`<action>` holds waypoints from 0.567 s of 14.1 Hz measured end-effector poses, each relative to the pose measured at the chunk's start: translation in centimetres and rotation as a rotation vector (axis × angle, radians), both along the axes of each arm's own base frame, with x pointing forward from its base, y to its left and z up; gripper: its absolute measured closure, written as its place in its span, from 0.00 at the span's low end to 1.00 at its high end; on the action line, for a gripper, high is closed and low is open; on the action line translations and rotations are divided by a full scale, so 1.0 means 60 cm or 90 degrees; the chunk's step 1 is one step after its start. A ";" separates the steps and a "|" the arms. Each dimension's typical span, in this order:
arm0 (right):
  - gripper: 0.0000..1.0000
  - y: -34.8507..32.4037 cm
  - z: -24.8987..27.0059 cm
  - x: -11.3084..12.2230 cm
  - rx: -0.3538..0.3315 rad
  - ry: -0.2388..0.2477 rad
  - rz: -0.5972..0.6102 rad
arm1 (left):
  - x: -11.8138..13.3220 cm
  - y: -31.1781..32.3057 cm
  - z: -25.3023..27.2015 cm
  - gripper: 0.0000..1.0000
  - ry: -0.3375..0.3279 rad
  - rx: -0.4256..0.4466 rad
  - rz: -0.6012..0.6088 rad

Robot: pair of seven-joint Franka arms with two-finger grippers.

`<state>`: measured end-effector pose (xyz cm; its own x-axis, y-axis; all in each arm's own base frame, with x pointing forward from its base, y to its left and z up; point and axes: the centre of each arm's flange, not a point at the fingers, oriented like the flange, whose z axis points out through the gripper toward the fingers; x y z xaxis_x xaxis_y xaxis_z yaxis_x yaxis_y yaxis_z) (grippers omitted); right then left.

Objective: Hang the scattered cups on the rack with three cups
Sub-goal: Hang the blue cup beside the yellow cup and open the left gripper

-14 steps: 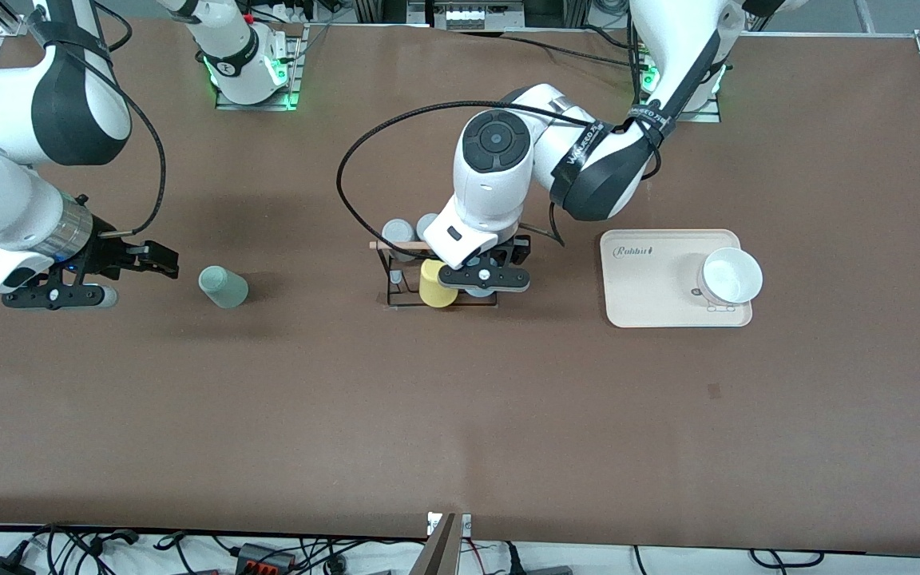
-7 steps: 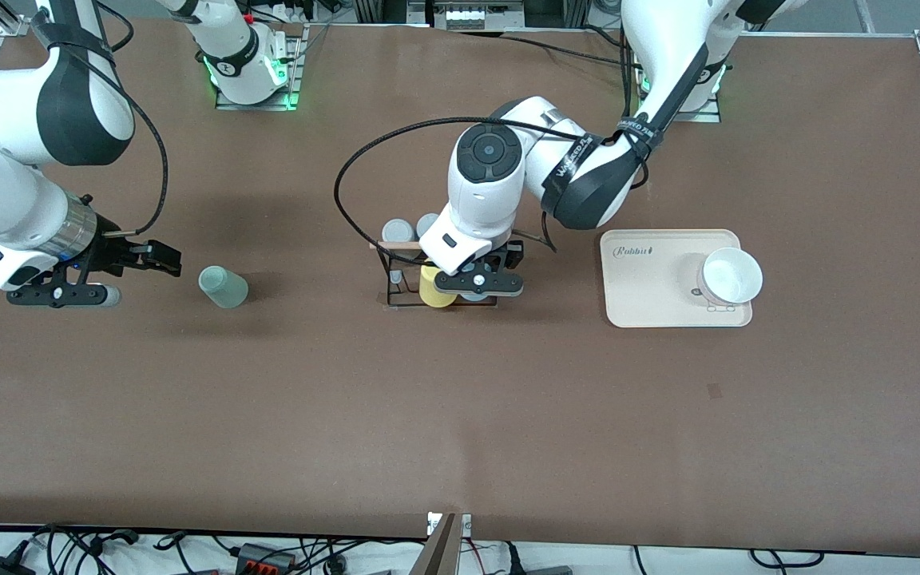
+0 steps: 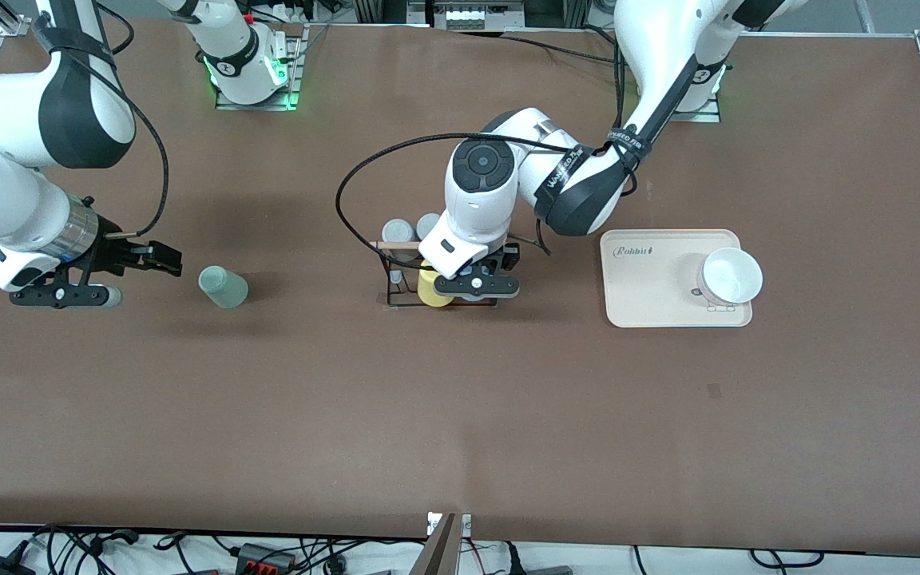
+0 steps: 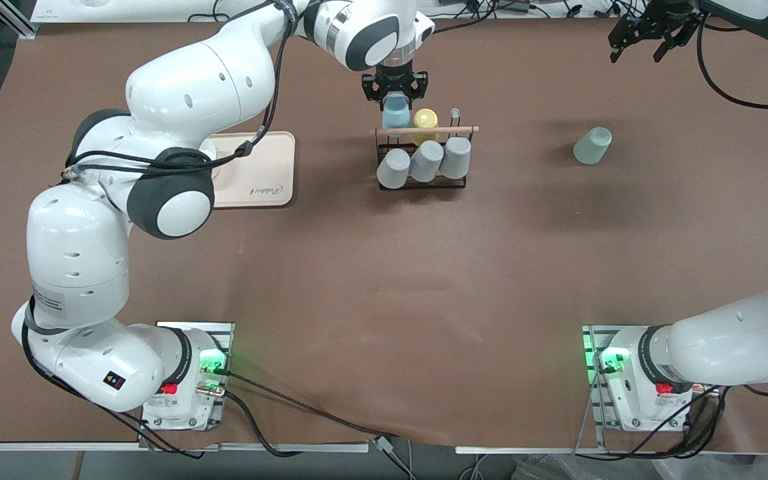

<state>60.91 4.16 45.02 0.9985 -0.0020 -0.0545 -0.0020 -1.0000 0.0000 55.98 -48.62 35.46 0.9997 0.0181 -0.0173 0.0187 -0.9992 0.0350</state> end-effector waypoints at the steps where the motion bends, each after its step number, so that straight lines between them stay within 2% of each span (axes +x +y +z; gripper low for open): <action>1: 0.00 0.000 0.000 0.000 0.000 0.000 0.000 | -0.002 0.001 -0.005 0.35 0.003 0.003 0.000; 8: 0.00 0.000 -0.005 -0.002 0.000 0.004 -0.001 | -0.009 0.001 -0.039 0.35 0.003 0.001 -0.003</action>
<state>60.81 4.14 44.74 0.9982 -0.0030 -0.0604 -0.0029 -1.0000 0.0004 55.45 -48.56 33.11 0.9997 0.0129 -0.0218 0.0136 -0.9994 0.0332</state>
